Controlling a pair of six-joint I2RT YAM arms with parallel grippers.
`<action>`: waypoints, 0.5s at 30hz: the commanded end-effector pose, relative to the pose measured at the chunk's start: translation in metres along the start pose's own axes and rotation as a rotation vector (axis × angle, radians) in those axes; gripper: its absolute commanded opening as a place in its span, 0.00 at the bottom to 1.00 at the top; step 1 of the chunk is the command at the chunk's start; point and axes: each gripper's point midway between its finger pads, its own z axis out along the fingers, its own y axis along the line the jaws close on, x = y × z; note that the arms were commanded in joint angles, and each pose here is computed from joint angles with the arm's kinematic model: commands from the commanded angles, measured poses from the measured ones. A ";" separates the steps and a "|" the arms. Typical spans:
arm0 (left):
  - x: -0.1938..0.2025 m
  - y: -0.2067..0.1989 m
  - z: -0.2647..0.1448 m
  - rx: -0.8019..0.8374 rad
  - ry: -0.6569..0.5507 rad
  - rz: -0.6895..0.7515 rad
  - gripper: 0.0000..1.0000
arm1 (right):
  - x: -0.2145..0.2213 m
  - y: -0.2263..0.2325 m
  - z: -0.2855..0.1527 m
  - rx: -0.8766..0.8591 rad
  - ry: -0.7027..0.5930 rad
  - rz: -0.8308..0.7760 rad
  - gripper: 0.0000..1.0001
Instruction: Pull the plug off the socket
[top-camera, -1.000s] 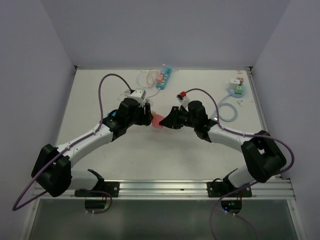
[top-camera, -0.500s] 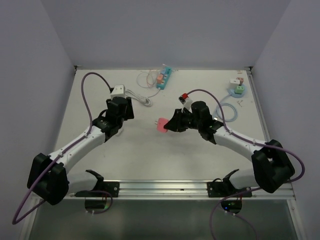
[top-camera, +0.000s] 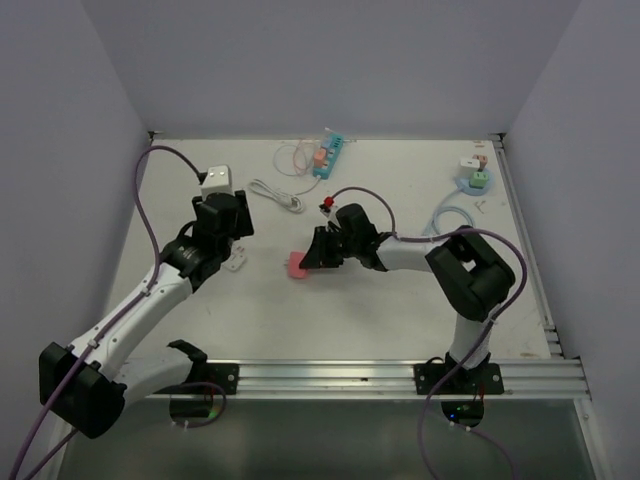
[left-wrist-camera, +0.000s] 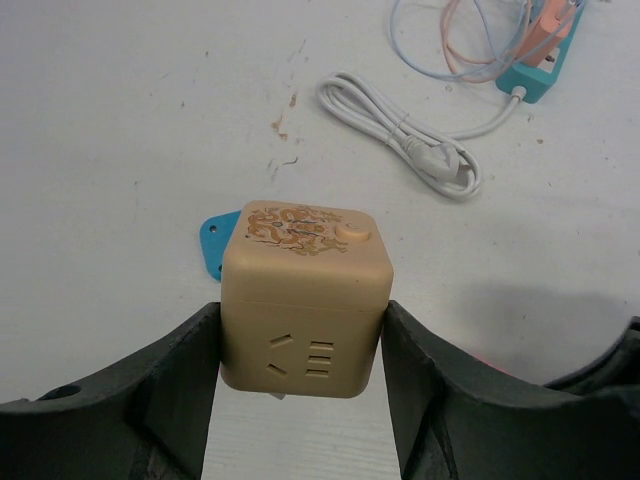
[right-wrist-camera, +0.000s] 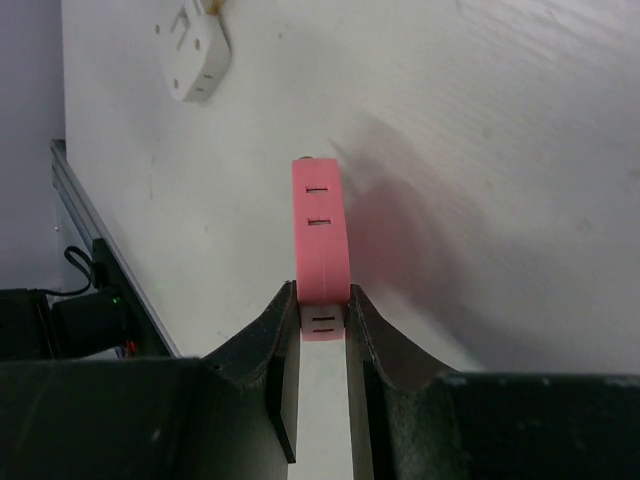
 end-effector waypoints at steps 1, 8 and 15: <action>-0.017 0.010 -0.011 -0.017 -0.055 -0.019 0.00 | -0.034 0.044 0.026 -0.113 -0.074 -0.036 0.01; -0.009 0.011 -0.009 -0.014 -0.042 -0.009 0.00 | -0.044 0.052 0.076 -0.126 -0.052 -0.007 0.29; -0.003 0.008 -0.003 -0.019 -0.016 0.001 0.00 | -0.052 0.045 0.070 -0.032 -0.070 -0.047 0.71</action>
